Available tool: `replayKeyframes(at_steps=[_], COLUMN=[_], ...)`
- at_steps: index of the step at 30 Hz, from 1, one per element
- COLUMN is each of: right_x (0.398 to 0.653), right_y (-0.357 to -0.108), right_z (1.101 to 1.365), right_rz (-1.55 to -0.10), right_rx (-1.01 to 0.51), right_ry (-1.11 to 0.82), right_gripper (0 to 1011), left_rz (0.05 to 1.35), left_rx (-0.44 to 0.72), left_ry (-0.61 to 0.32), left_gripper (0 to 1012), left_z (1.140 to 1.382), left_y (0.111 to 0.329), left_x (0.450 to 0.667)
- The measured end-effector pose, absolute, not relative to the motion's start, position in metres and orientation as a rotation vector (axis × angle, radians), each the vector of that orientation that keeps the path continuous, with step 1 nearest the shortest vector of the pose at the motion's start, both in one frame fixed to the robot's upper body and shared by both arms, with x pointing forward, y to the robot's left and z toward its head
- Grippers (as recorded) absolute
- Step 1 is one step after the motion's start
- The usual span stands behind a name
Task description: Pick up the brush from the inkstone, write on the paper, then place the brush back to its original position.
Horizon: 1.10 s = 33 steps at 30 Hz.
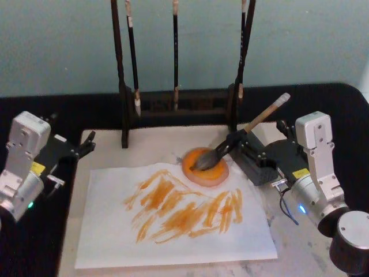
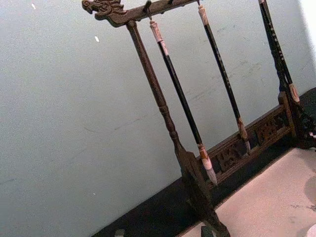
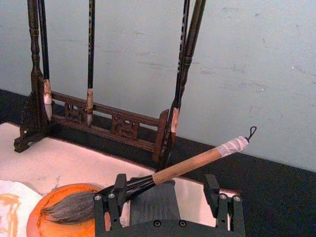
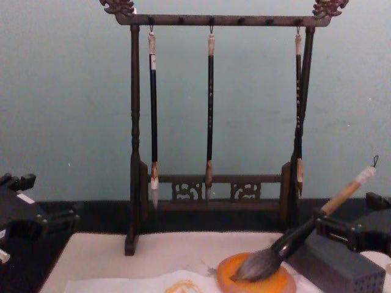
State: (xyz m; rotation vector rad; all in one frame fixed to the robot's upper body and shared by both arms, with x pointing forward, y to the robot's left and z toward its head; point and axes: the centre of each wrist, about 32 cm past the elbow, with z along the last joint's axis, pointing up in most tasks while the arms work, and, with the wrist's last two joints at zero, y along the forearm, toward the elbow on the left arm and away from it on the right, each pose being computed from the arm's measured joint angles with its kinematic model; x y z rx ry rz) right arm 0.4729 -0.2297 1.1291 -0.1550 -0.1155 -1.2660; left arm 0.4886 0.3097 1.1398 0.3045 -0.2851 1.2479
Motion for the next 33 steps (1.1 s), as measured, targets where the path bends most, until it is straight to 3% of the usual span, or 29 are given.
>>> replayKeyframes(at_steps=[33], right_x=[0.4729], right_y=[-0.2297], right_z=[1.1298], right_rz=[-1.265], right_rx=[-0.152], right_ry=[-0.113], right_gripper=[1000], left_rz=[1.248], left_rx=[0.304], left_ry=[-0.285], left_gripper=[1001], left_z=[1.1398], left_y=[0.3097], left_x=[0.4886])
